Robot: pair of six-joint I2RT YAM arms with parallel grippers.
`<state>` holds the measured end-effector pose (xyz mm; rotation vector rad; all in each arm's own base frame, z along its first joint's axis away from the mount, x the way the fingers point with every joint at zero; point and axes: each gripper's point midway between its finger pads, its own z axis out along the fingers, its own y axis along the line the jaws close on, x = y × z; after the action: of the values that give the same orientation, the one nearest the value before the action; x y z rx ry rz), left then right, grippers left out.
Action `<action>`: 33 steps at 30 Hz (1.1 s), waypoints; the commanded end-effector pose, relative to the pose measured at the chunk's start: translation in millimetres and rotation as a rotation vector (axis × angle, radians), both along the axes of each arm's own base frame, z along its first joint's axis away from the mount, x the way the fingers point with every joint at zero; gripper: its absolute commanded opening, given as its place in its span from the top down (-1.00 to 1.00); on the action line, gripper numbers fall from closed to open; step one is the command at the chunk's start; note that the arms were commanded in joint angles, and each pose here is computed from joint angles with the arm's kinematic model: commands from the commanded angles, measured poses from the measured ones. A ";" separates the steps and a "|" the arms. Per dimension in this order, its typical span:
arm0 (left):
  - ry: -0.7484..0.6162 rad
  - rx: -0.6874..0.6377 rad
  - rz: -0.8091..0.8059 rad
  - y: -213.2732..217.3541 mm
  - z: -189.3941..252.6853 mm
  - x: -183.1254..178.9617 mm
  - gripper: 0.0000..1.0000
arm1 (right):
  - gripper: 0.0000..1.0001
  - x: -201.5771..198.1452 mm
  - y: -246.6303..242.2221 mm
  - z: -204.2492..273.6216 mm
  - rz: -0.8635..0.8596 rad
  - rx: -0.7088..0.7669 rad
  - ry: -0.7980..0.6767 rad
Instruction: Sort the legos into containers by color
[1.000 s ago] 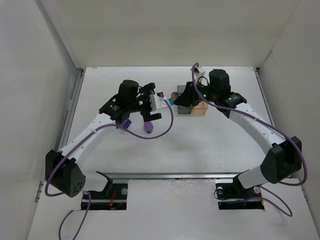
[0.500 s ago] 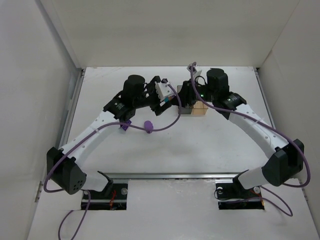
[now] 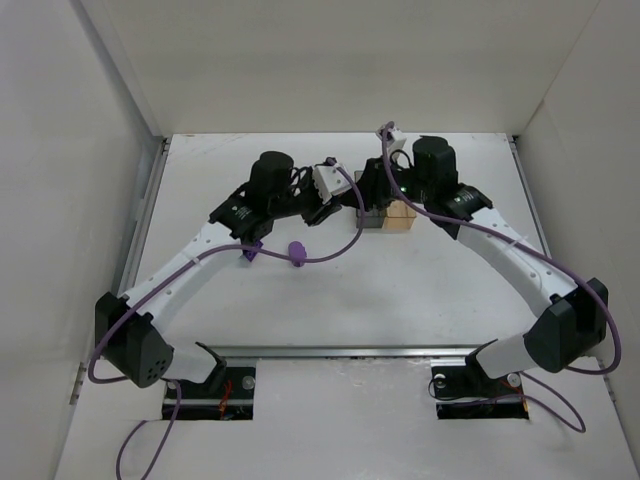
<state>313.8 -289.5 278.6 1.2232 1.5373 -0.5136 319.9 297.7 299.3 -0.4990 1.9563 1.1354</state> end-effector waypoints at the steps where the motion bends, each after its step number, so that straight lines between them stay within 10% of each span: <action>1: 0.049 -0.004 0.035 4.8 -3.6 -1.4 1.00 | 1.00 9.0 -11.4 34.1 -0.072 0.031 -0.083; 21: 0.187 0.040 0.068 22.2 -50.3 -18.1 1.00 | 0.97 132.4 -83.6 -77.8 -0.491 -0.185 0.119; 29: 0.172 0.030 0.091 21.4 -46.6 -11.0 1.00 | -0.56 153.5 -80.0 -133.9 -0.476 -0.263 0.233; 33: 0.148 0.022 0.086 16.5 -40.3 -3.2 1.00 | -0.69 155.4 -84.3 -112.8 -0.491 -0.261 0.175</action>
<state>297.9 -263.7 206.4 1.1888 1.8086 -0.5462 459.1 214.2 120.6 -0.0066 2.3970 0.6388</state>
